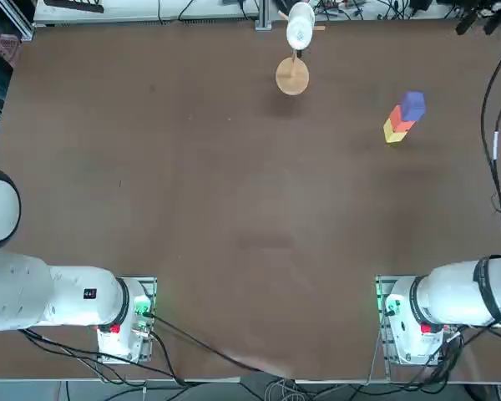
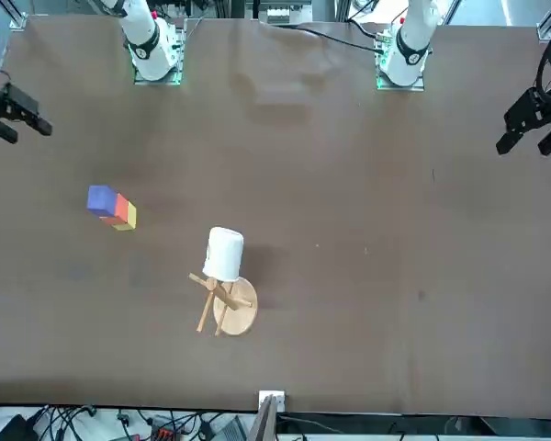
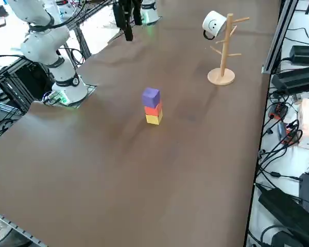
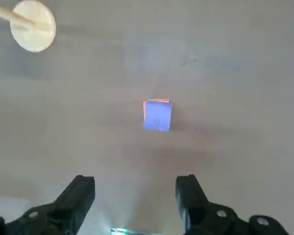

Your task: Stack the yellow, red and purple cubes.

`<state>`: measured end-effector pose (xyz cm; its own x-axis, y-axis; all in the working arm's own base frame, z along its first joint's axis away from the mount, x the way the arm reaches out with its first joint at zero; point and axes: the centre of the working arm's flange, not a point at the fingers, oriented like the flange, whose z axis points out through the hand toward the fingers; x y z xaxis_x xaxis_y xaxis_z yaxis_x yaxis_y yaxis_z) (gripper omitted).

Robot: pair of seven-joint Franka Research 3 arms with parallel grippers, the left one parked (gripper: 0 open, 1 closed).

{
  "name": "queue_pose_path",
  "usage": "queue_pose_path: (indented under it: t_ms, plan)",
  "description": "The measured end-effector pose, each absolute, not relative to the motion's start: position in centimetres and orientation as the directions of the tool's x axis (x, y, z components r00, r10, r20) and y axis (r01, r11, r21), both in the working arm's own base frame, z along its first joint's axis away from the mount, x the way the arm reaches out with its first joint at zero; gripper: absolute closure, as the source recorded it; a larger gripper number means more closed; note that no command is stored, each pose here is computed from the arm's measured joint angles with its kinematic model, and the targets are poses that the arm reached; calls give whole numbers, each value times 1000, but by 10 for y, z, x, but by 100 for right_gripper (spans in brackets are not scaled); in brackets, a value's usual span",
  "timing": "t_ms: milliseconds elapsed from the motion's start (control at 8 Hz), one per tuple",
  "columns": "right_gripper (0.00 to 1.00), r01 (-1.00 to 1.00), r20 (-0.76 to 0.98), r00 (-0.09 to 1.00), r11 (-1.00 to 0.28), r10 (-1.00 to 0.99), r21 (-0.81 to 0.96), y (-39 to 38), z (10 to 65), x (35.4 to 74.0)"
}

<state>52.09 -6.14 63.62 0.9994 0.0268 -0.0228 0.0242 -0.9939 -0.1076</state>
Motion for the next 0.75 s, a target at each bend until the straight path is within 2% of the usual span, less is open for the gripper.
queue_pose_path:
  t_ms: [375, 750]
  plan:
    - [0, -71, 1, 997, -997, -71, -31, -44, 682, 515]
    - [0, -102, -31, 994, -994, -103, 32, -18, 676, 530]
